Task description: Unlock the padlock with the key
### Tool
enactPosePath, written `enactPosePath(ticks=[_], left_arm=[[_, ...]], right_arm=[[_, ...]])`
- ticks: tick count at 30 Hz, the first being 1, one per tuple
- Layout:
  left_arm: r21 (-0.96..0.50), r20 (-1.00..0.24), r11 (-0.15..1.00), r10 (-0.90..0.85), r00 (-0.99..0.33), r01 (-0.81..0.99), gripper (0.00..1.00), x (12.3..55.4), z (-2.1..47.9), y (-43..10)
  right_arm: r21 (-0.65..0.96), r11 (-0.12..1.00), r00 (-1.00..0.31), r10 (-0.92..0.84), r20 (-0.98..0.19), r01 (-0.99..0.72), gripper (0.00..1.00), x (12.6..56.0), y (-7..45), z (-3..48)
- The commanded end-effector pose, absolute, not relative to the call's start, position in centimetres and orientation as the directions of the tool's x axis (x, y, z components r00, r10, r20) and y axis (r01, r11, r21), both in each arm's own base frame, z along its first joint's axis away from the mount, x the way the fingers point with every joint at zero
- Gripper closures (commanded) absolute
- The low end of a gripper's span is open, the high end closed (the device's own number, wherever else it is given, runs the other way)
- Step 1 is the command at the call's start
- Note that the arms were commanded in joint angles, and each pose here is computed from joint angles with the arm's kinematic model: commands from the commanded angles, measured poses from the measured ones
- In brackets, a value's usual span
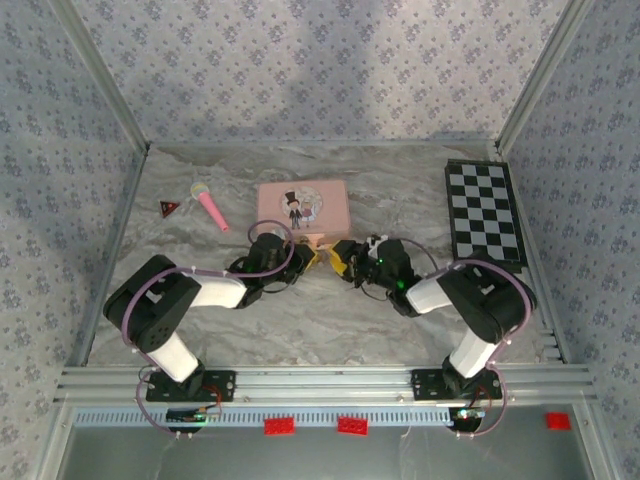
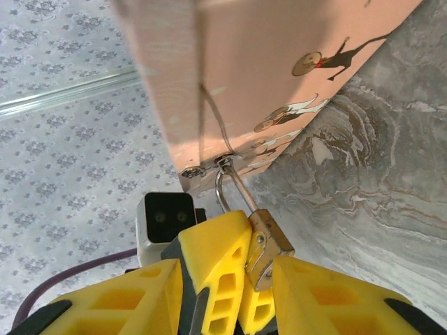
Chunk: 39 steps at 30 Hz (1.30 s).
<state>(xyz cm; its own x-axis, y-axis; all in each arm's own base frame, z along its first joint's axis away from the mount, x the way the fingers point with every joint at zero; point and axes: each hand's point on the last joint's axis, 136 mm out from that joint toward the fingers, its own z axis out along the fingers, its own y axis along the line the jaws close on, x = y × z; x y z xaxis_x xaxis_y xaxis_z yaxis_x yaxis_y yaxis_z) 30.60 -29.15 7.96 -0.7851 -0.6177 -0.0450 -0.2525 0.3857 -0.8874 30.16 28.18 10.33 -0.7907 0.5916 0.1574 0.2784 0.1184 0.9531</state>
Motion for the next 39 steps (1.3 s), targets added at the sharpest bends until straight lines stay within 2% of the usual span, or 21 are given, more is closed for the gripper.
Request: enactPosePath(ticks=[1, 5, 9, 13, 17, 21, 26, 32, 39], left_arm=[[-0.939, -0.078, 0.316, -0.58, -0.811, -0.136, 1.0, 30.9, 12.5, -30.5], [-0.928, -0.076, 0.336, -0.589, -0.805, -0.158, 1.0, 31.0, 12.1, -29.7], [-0.92, -0.075, 0.352, -0.587, -0.806, -0.171, 1.0, 31.0, 12.0, -29.4], [-0.913, -0.075, 0.366, -0.588, -0.805, -0.182, 1.0, 31.0, 11.8, -29.1], [-0.916, -0.072, 0.358, -0.588, -0.806, -0.179, 1.0, 31.1, 12.0, -29.0], [-0.915, -0.075, 0.36, -0.591, -0.803, -0.179, 1.0, 31.0, 12.2, -28.7], [-0.914, -0.061, 0.359, -0.582, -0.811, -0.189, 1.0, 30.5, 12.2, -28.7], [-0.911, -0.057, 0.362, -0.585, -0.809, -0.198, 1.0, 30.2, 12.0, -28.5], [-0.917, -0.053, 0.352, -0.578, -0.814, -0.19, 1.0, 30.2, 12.2, -28.7]], right_arm=[[0.926, 0.298, -0.834, 0.551, 0.032, 0.233, 0.61, 28.9, 26.8, 9.2], [0.823, 0.565, -0.878, 0.424, -0.22, 0.067, 0.62, 27.9, 25.4, 9.5], [0.655, 0.73, -0.834, 0.228, -0.502, -0.195, 0.63, 27.6, 24.9, 11.0], [0.404, 0.794, -0.697, -0.036, -0.716, -0.455, 0.65, 26.8, 25.9, 11.3], [0.121, 0.791, -0.451, -0.209, -0.868, -0.6, 0.62, 26.2, 26.9, 11.6], [-0.052, 0.787, -0.287, -0.285, -0.915, -0.615, 0.61, 26.6, 26.7, 11.9], [-0.261, 0.715, -0.131, -0.443, -0.887, -0.649, 0.61, 26.3, 27.8, 11.3], [-0.367, 0.622, -0.004, -0.511, -0.86, -0.692, 0.63, 26.1, 29.5, 10.6], [-0.418, 0.585, 0.041, -0.548, -0.836, -0.695, 0.67, 26.6, 30.7, 9.6]])
